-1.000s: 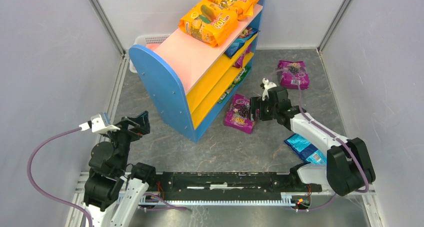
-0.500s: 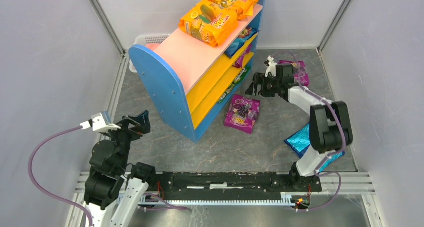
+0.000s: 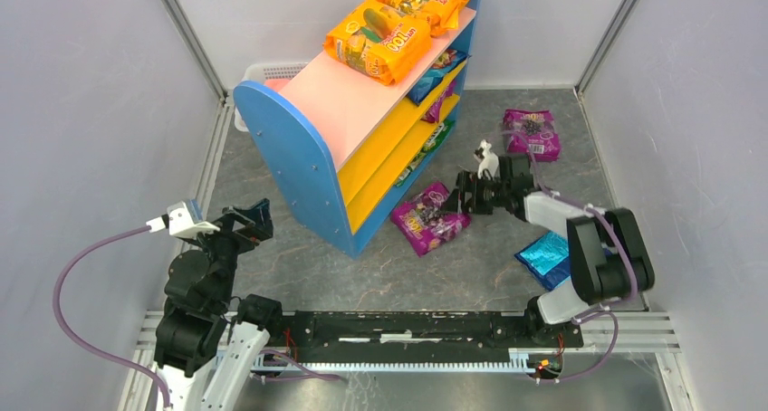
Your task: Place and organize the candy bags onto the shelf
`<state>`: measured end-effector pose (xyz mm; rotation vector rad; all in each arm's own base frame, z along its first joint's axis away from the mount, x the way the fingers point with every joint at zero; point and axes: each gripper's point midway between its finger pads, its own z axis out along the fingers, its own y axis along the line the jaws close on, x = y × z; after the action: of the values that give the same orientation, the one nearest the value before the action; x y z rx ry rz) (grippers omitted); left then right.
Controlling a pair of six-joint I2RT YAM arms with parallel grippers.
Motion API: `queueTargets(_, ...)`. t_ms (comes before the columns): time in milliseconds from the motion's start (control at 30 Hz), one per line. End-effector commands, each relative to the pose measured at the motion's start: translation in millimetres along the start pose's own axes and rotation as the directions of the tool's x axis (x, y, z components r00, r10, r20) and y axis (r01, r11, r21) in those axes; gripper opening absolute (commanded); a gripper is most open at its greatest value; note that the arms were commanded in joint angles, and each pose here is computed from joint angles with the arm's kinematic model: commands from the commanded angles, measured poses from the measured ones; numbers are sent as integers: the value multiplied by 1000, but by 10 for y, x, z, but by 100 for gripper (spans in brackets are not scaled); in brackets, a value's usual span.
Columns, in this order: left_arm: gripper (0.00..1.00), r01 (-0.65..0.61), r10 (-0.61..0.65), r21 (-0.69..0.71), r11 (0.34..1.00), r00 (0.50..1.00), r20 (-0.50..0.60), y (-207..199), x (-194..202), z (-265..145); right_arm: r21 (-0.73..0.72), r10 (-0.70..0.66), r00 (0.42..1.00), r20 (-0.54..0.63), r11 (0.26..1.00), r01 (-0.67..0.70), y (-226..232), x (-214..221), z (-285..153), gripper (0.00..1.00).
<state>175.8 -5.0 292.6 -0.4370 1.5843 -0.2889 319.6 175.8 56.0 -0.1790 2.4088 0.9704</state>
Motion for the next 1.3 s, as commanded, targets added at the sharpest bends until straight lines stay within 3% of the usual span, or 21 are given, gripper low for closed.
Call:
queueTargets(0, 100, -26, 26, 3, 1000, 999, 33, -31, -90, 58, -60, 12, 1000, -17, 998, -13, 249, 403, -172, 89)
queueTargets(100, 100, -27, 27, 3, 1000, 999, 31, -31, -84, 63, -62, -15, 1000, -6, 998, 14, 280, 512, -236, 91)
queueTargets(233, 100, -29, 28, 3, 1000, 999, 29, -30, -79, 63, 95, -51, 998, -38, 994, 55, -30, 416, -259, 95)
queueTargets(400, 100, -29, 29, 4, 1000, 999, 32, -25, -85, 49, -13, 8, 1000, -23, 1000, -8, 44, 248, -140, 96)
queueTargets(733, 100, -27, 27, 1, 1000, 999, 36, -19, -91, 46, -143, 124, 989, -80, 980, -135, 169, 478, 68, 95)
queueTargets(867, 100, -27, 27, 3, 1000, 999, 35, -24, -92, 47, -147, 156, 982, -101, 974, -170, 174, 635, 98, 90)
queueTargets(1100, 100, -26, 26, 3, 1000, 999, 36, -21, -92, 42, -188, 217, 972, -94, 955, -231, 243, 720, 69, 67)
queueTargets(1267, 100, -24, 24, 6, 1000, 999, 41, -24, -102, 32, -217, 248, 964, -99, 940, -264, 320, 785, 4, 57)
